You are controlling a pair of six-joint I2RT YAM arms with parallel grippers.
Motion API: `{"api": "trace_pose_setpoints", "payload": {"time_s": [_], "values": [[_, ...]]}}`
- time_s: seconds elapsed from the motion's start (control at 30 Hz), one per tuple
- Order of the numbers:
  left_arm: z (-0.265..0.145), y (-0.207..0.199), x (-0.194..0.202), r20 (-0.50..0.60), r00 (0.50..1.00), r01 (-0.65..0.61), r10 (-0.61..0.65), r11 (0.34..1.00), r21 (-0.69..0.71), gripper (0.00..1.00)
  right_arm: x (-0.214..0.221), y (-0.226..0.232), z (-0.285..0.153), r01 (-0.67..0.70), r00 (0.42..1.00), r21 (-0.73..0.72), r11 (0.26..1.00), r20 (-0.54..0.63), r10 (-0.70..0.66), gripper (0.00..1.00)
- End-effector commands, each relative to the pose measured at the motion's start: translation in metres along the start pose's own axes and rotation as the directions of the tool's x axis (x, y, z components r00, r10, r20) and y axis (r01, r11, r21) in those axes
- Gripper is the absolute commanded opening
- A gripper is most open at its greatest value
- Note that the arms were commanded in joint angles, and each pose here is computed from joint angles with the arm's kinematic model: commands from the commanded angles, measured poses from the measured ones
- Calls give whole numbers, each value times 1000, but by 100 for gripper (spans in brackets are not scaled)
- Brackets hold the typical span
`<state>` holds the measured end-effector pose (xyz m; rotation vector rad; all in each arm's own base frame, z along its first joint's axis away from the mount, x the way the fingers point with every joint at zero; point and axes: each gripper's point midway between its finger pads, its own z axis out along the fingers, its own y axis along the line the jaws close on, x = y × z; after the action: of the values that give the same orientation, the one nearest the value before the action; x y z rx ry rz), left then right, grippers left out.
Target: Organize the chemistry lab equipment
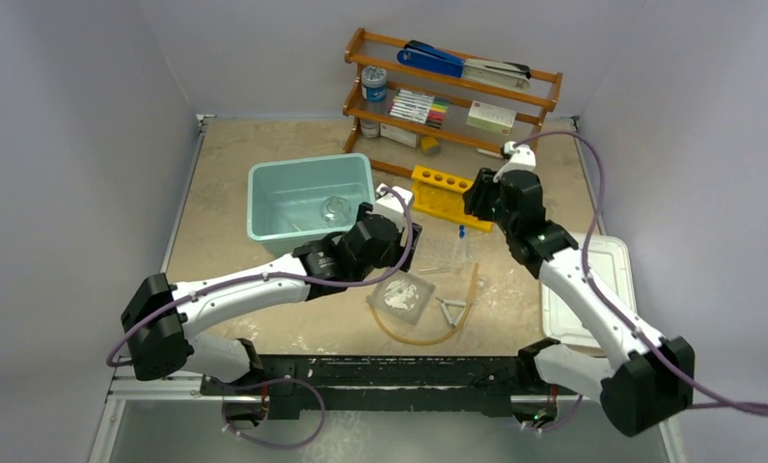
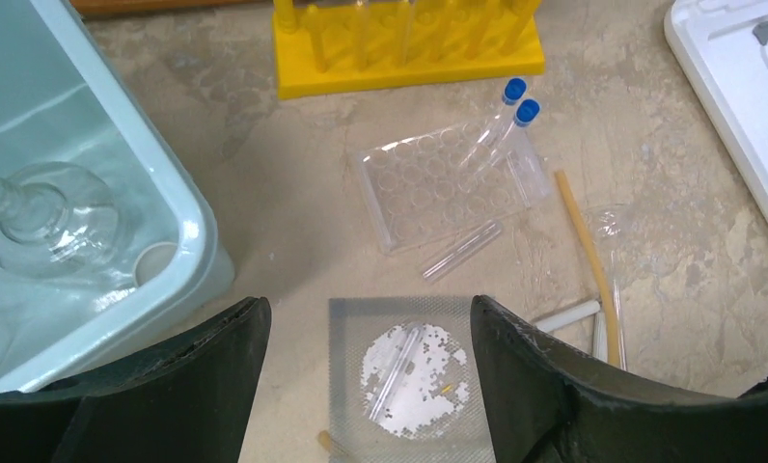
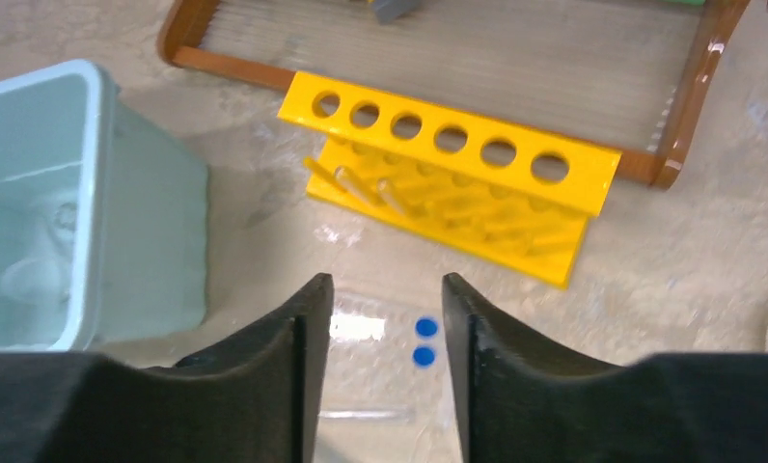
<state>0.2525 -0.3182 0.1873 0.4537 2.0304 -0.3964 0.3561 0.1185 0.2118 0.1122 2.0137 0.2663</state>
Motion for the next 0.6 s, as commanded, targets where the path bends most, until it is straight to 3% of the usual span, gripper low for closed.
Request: {"api": "trace_pose_setpoints", "payload": {"time_s": [0.0, 0.1, 0.2, 0.37, 0.57], "values": [[-8, -6, -44, 90, 996, -28, 27, 1000, 11, 75, 28, 5, -36, -160, 986, -25, 987, -50, 159, 43], [-15, 0, -46, 78, 996, -42, 42, 999, -6, 74, 61, 20, -61, -227, 969, -31, 973, -104, 222, 42], [-20, 19, -41, 73, 996, -45, 50, 997, -62, 74, 113, 48, -82, -254, 947, -16, 967, -207, 245, 56], [-27, 48, -29, 88, 996, 24, -15, 994, -109, 70, 197, 73, -105, -311, 889, 100, 945, -321, 326, 62], [-37, 62, -30, 102, 995, 31, -14, 986, -161, 69, 215, 80, -118, -225, 907, 158, 961, -326, 266, 59]]}}
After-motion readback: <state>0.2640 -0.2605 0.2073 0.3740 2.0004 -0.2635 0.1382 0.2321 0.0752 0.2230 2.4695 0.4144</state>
